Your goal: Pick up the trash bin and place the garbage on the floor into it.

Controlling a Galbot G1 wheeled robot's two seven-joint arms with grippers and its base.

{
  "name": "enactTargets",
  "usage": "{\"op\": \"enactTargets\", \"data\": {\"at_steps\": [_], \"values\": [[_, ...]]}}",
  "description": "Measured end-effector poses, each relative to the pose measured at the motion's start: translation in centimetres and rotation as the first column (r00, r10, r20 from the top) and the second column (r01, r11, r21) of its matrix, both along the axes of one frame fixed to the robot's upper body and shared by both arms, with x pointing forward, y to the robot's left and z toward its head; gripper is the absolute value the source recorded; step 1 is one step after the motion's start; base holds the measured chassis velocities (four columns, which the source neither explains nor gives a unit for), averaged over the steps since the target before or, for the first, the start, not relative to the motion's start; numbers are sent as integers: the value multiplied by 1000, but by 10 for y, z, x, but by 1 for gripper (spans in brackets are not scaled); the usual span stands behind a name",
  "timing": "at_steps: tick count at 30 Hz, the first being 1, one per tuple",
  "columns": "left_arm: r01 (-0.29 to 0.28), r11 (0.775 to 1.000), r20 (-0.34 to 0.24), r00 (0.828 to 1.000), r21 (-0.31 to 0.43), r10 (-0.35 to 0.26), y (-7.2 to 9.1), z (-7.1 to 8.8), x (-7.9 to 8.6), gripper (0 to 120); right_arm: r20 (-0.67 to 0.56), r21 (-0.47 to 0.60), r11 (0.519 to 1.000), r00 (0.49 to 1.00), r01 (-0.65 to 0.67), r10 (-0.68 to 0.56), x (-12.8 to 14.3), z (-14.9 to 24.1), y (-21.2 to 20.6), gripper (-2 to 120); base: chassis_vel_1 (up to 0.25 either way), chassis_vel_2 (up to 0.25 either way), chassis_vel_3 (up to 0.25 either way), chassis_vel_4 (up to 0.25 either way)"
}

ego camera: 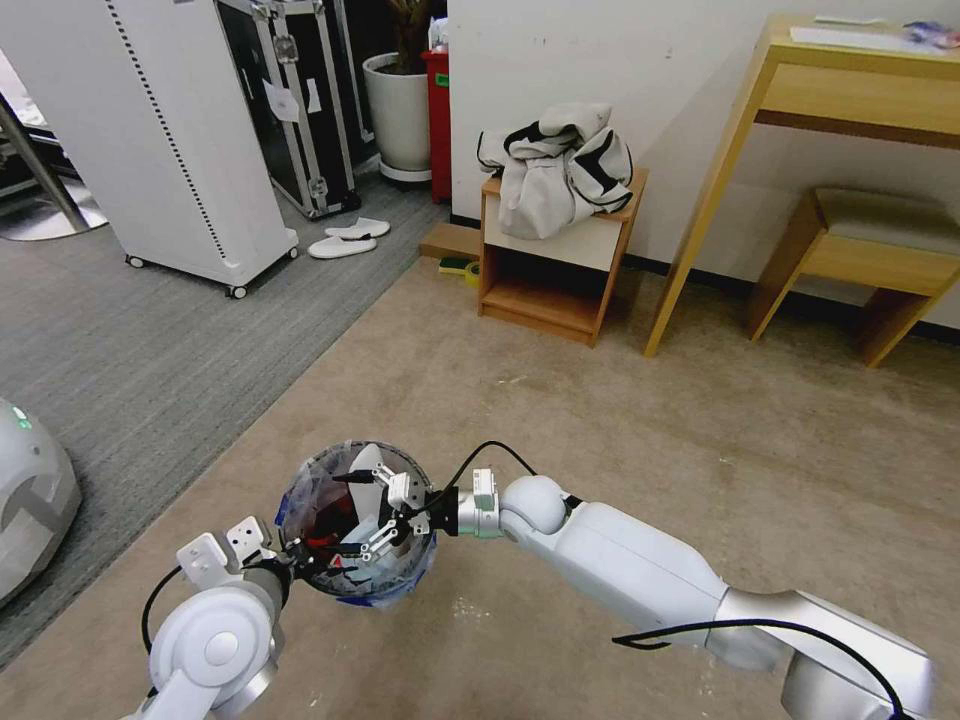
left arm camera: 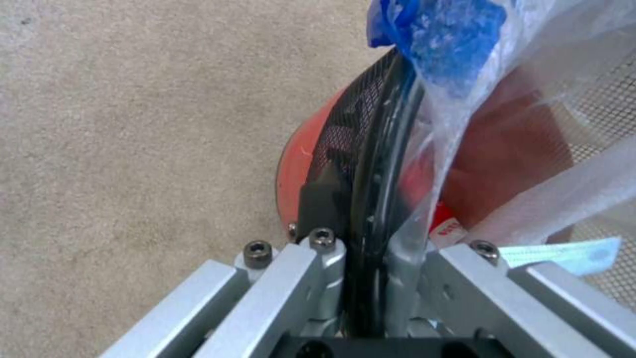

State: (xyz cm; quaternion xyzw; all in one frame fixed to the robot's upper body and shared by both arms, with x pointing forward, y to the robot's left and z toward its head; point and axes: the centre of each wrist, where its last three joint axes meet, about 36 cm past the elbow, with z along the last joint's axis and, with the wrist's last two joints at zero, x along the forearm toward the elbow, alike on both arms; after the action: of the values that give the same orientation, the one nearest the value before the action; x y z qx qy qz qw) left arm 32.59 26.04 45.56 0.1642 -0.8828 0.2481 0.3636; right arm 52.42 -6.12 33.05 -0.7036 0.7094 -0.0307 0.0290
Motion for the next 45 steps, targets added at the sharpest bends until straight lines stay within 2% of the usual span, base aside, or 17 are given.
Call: {"op": "enactTargets", "data": {"at_steps": [6,13,15,18,20,21,24,25,27,31,37,38,39,40,41,42,45], "values": [[1,1000,-3,1000,-1,-1,-1,0,-2,1,-3,1,1000,1000,11,-11,0,-2,1,100,0,0,0,0],[-2,1000,-7,1000,-2,2,0,-1,-2,1,4,166,984,998,59,-61,15,43,-4,100,0,0,0,0],[-2,1000,-11,1000,-8,2,1,0,-2,1,34,230,968,993,101,-112,28,72,-26,100,0,0,0,0],[-2,1000,-12,1000,-8,2,1,0,-2,1,40,243,963,991,115,-128,30,79,-35,100,0,0,0,0],[-2,1000,-13,1000,-22,2,2,3,-3,1,49,292,921,957,259,-284,30,101,-91,100,0,0,0,0],[-2,1000,-13,1000,-22,2,2,3,-3,1,49,292,921,957,259,-284,30,101,-91,100,0,0,0,0],[3,999,-9,1000,-43,-3,2,7,-1,1,44,357,837,888,414,-458,17,117,-156,100,0,0,0,0],[3,999,-9,1000,-43,-3,2,7,-1,1,44,357,837,888,414,-458,17,117,-156,100,0,0,0,0],[6,999,-9,1000,-48,-7,1,8,0,1,46,386,800,856,460,-514,6,122,-184,100,0,0,0,0],[4,998,-12,1000,-56,-4,2,8,1,1,35,404,769,832,495,-554,-7,120,-201,100,0,0,0,0],[-15,995,-16,1000,-95,13,4,8,-1,1,-16,422,692,769,585,-640,-37,102,-230,100,0,0,0,0],[-18,994,-22,1000,-107,15,4,8,2,1,-27,422,654,730,627,-683,-49,94,-246,100,0,0,0,0],[-18,994,-22,1000,-107,15,4,8,2,1,-27,422,654,730,627,-683,-49,94,-246,100,0,0,0,0],[-14,993,-29,1000,-121,11,3,7,5,1,-31,421,627,701,655,-712,-58,88,-257,100,0,0,0,0],[-14,993,-29,1000,-121,11,3,7,5,1,-31,421,627,701,655,-712,-58,88,-257,100,0,0,0,0],[-10,991,-35,999,-137,5,2,6,8,1,-33,419,601,673,681,-739,-67,83,-268,100,0,0,0,0],[-6,987,-42,999,-158,-1,0,3,14,1,-35,402,571,635,716,-772,-86,70,-285,100,0,0,0,0]]}}
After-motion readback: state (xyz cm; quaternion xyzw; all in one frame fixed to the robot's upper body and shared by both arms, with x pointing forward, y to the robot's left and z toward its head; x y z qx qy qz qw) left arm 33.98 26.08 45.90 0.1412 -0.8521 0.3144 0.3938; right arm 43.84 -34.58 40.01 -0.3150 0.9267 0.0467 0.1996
